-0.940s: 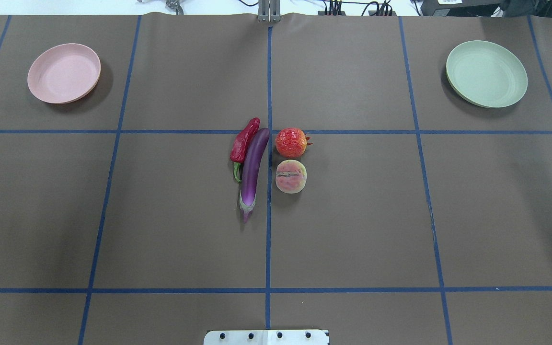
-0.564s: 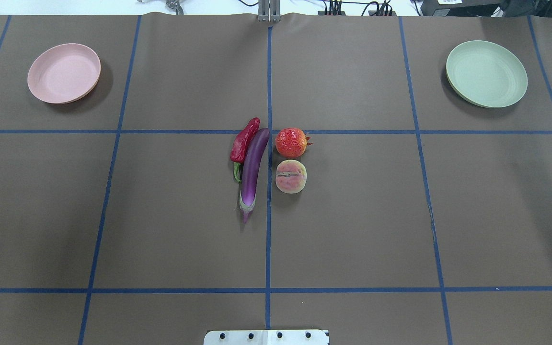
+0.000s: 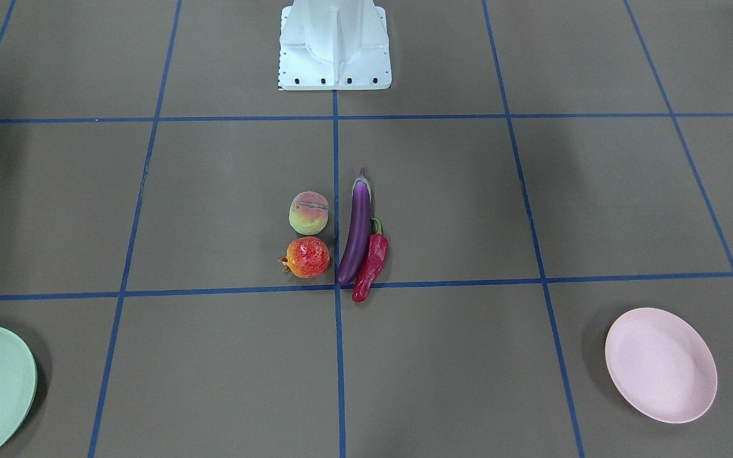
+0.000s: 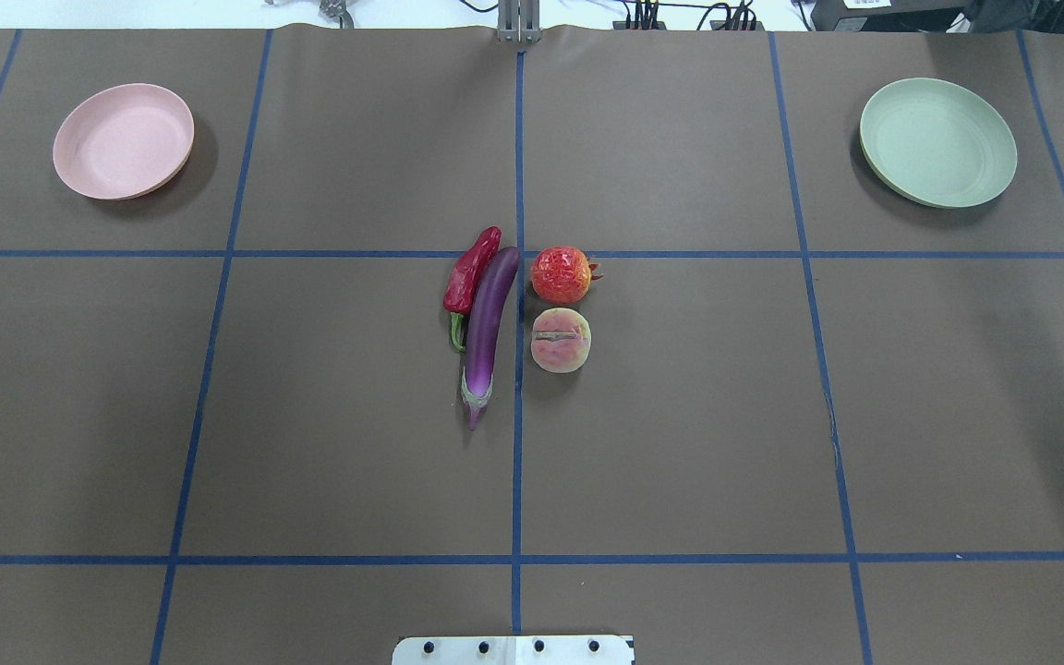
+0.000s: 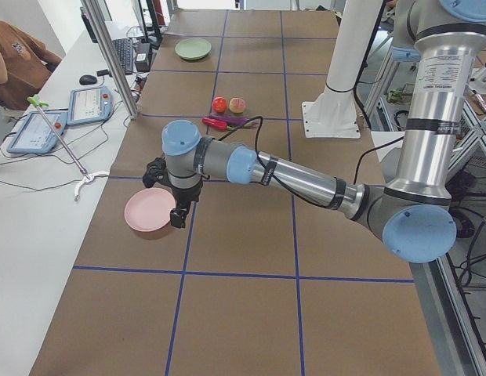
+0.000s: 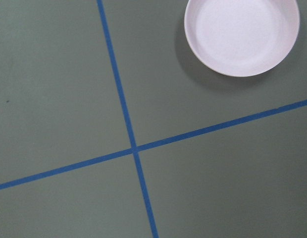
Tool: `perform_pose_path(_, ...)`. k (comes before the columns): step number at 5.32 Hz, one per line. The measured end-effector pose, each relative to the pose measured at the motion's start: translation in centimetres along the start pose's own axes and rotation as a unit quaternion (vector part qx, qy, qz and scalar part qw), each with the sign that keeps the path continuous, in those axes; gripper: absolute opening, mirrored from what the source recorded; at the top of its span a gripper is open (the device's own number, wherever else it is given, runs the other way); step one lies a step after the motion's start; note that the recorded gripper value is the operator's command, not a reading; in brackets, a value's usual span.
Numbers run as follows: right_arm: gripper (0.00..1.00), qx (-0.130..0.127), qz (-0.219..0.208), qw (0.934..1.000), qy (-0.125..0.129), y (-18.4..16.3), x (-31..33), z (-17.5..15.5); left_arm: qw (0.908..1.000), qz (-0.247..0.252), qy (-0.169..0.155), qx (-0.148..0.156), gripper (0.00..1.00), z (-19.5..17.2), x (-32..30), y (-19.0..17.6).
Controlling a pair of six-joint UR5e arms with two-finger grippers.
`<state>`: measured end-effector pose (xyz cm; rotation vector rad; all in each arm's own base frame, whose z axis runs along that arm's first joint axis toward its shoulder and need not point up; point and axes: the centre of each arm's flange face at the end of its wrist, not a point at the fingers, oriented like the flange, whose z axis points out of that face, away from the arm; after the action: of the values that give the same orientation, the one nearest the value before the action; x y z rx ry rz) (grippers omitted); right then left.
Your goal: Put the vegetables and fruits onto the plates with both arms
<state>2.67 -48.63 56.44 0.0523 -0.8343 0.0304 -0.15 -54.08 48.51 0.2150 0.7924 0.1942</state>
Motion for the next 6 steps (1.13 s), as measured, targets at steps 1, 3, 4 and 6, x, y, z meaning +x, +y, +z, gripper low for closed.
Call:
perform_pose_path(1, 1.0, 0.002, -0.001, 1.0, -0.001, -0.2, -0.4, -0.1, 0.9992, -0.031, 0.022, -0.011, 1.0, 1.6, 6.5, -1.3)
perform_pose_path(3, 1.0, -0.002, 0.01, 1.0, 0.0, -0.6, -1.0, 0.4, 0.9916, -0.105, 0.063, -0.04, 1.0, 4.0, 21.8, -2.8)
perform_pose_path(4, 1.0, -0.003, 0.029, 0.9996, -0.001, -1.0, -1.6, 0.6, 0.9857, -0.139, 0.081, -0.049, 1.0, 4.8, 29.2, -3.0)
perform_pose_path(6, 1.0, -0.003, 0.037, 0.9993, 0.0, -1.6, -3.0, 0.9, 0.9798, -0.18, 0.08, -0.034, 1.0, 8.8, 41.9, -2.1)
